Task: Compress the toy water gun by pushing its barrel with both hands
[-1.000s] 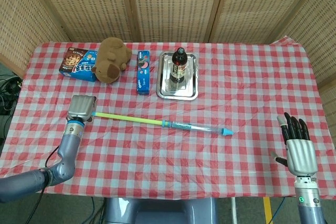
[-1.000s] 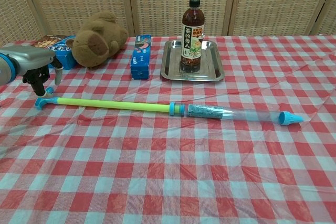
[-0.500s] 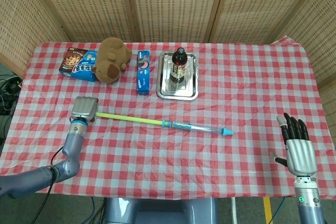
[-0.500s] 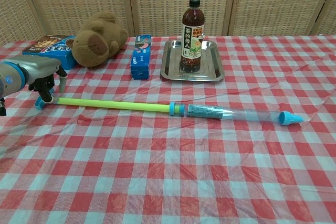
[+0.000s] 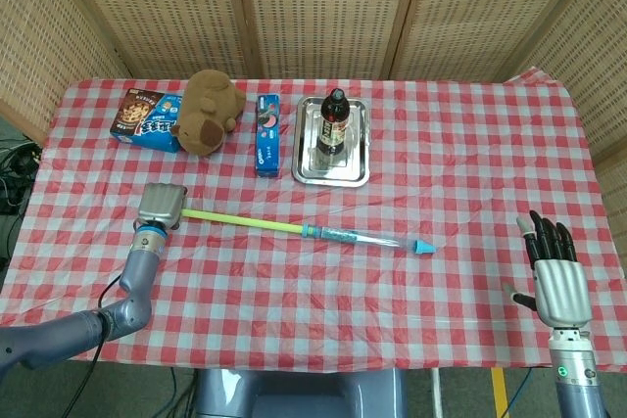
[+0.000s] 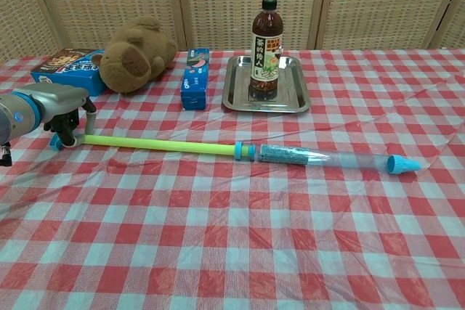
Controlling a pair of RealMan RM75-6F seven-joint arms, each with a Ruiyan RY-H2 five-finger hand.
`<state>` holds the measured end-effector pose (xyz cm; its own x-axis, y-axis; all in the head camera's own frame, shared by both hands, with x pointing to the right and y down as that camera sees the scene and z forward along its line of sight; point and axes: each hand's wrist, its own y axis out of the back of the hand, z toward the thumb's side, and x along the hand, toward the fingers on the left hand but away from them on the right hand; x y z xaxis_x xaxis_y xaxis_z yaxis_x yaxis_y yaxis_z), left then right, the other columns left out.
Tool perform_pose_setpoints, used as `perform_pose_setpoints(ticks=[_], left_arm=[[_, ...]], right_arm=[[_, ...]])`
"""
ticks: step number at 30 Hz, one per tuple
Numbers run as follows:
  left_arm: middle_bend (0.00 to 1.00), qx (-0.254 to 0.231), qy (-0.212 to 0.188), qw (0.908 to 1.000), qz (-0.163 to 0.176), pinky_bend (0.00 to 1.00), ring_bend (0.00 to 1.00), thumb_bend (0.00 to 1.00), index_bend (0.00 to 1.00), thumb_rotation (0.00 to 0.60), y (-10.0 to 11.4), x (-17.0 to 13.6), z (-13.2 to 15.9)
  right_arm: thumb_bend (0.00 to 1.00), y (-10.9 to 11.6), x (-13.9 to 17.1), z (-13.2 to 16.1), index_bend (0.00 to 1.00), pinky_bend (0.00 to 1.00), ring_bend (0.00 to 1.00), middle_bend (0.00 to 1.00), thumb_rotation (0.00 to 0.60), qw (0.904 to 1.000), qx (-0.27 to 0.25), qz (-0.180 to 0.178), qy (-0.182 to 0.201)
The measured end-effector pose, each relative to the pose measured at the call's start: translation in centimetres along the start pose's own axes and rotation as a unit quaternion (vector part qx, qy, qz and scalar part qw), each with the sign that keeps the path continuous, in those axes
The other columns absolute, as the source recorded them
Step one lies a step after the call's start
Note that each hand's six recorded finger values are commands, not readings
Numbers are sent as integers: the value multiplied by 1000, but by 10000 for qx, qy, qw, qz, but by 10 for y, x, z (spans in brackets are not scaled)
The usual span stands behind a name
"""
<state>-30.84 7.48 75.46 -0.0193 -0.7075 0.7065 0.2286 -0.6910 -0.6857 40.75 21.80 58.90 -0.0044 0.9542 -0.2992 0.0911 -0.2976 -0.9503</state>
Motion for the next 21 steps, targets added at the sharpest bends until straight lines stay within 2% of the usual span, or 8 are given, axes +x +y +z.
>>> perform_pose_setpoints(ticks=[7,13,21], left_arm=[[827,30,11,10000,-71,569,697,339,440,600,-3,-1,-2],[827,5,12,10000,-22,574,696,293,432,600,1,-2,-4],[827,-8,23,10000,10,579,697,291,449,600,3,-4,-6]], right_arm=[[0,1,0,-1,1,0,0,0,600,10000,-26,-20,-22],[0,0,0,-1,0,0,0,0,600,10000,-54,-20,-39],[0,2,1,0,0,0,0,0,600,9999,-85,-32,-46]])
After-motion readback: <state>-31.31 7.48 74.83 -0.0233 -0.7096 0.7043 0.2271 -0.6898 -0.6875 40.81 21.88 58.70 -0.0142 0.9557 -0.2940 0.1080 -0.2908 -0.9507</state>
